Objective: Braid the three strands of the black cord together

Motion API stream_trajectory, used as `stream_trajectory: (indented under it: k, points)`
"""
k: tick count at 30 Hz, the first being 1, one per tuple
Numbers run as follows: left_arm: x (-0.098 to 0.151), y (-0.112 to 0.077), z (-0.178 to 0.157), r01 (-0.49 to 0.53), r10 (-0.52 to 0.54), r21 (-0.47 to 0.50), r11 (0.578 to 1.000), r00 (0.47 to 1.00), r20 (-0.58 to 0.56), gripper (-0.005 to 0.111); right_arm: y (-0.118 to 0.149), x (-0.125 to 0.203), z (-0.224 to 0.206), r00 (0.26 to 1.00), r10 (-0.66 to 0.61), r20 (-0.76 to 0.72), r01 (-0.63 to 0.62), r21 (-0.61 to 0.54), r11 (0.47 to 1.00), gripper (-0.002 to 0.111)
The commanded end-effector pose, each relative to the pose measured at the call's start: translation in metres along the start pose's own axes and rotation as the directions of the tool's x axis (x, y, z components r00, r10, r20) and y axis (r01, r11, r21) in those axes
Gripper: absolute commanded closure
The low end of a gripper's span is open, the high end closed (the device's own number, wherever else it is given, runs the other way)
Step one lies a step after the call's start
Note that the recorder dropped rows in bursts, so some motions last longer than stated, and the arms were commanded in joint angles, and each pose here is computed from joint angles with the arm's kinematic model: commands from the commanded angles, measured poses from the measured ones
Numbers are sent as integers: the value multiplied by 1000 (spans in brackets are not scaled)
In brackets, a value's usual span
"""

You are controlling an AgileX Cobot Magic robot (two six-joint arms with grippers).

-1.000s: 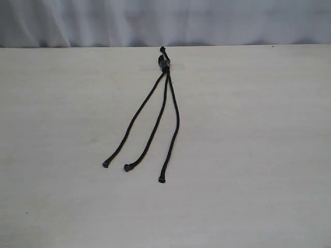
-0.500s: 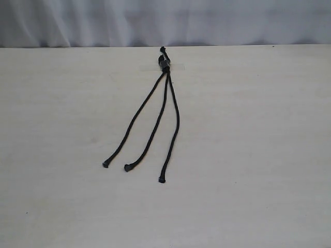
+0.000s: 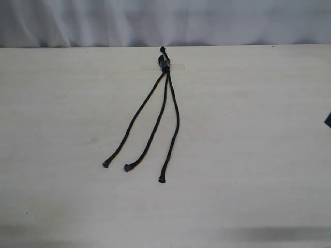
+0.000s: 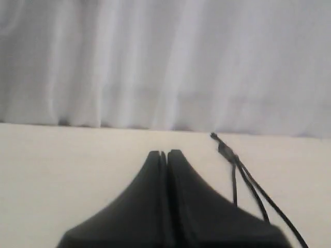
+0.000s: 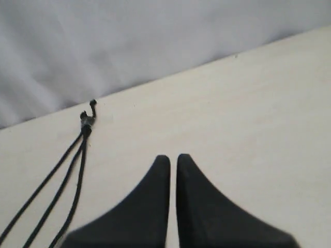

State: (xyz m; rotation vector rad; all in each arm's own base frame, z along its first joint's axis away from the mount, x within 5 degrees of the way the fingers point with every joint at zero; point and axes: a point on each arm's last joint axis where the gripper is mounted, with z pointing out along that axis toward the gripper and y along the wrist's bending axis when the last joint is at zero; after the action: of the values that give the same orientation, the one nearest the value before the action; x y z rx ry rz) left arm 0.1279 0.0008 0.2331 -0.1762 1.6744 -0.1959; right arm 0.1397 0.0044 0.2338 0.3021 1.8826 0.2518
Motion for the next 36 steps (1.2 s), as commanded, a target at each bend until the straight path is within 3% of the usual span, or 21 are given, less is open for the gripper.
stream_trajectory:
  k: [1,3,6,10,11,12,16,17,20,27,30,36]
  points:
    - [11,-9,29,6,12,136,991,991,-136,107,27,0,41,981,-72,-178,60,-76,995,104]
    - [21,-16,43,27,22,240,970,980,-200,107,56,8,54,949,-212,-231,167,-201,965,104]
    - [34,-19,57,44,45,308,950,960,-275,107,81,23,64,890,-379,-253,293,-321,901,104]
    - [55,-31,80,73,90,345,936,896,-434,107,88,41,78,835,-459,-302,347,-357,867,104]
    - [59,-38,86,63,119,358,932,877,-465,107,87,44,80,824,-474,-311,360,-360,861,104]
    - [69,-51,97,22,191,368,930,826,-531,107,87,48,84,807,-494,-324,375,-364,852,104]
    - [82,-81,118,-122,348,380,917,709,-613,107,87,49,85,791,-529,-309,409,-376,832,104]
    - [88,-88,122,-169,391,382,909,664,-637,107,85,48,86,791,-535,-296,420,-372,828,104]
    - [94,-108,133,-237,455,398,886,609,-650,107,75,41,91,812,-503,-294,411,-322,853,104]
    - [113,-144,145,-223,500,466,856,583,-641,106,29,25,102,863,-336,-376,319,-109,941,104]
    - [119,-148,154,-207,473,441,873,578,-665,98,23,25,102,858,-309,-409,302,-84,950,104]
    - [140,-150,166,-198,461,426,883,542,-702,69,24,26,101,856,-313,-411,304,-90,949,104]
